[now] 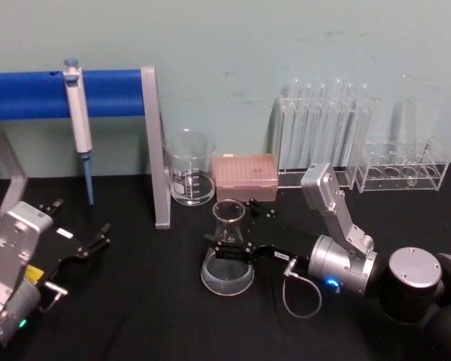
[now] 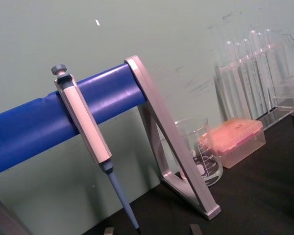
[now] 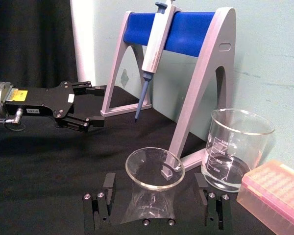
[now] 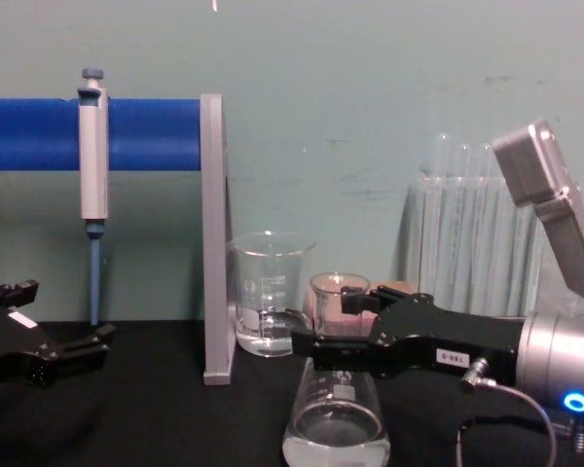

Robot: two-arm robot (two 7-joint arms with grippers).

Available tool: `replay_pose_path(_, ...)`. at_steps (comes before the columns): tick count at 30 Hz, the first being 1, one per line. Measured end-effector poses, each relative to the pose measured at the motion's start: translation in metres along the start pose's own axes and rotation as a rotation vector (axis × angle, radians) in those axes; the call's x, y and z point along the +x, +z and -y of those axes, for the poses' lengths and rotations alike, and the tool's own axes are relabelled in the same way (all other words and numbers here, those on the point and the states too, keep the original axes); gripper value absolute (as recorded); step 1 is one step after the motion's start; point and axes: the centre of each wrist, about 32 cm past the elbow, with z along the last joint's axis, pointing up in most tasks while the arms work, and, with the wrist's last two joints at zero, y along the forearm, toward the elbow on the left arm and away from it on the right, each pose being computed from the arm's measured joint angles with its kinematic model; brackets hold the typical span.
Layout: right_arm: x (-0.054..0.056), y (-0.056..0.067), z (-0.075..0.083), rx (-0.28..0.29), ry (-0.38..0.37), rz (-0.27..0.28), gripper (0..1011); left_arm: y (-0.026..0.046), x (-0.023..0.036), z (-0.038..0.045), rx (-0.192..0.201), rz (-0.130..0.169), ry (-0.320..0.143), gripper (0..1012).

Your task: Grasp the erlenmeyer flask with one hand, shake it three times, then place it back.

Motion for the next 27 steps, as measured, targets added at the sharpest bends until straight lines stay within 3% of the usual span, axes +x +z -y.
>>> replay_pose_path(5,0.0,-0.0001,0.0003,0.0,0.0,0.0,977,0.0,0.0,0.0,0.0,0.0,0.0,1001)
replay_pose_path(11,0.0001,-0.0001,0.0005,0.001,-0.001,-0.001,867,0.0,0.0,0.0,0.0,0.0,0.0,1001)
replay_pose_path(22,0.0,-0.0001,0.0006,0.001,-0.001,-0.001,507,0.0,0.0,0.0,0.0,0.0,0.0,1001)
replay_pose_path(27,0.0,-0.0001,0.0006,0.001,-0.001,-0.002,452,0.0,0.0,0.0,0.0,0.0,0.0,1001)
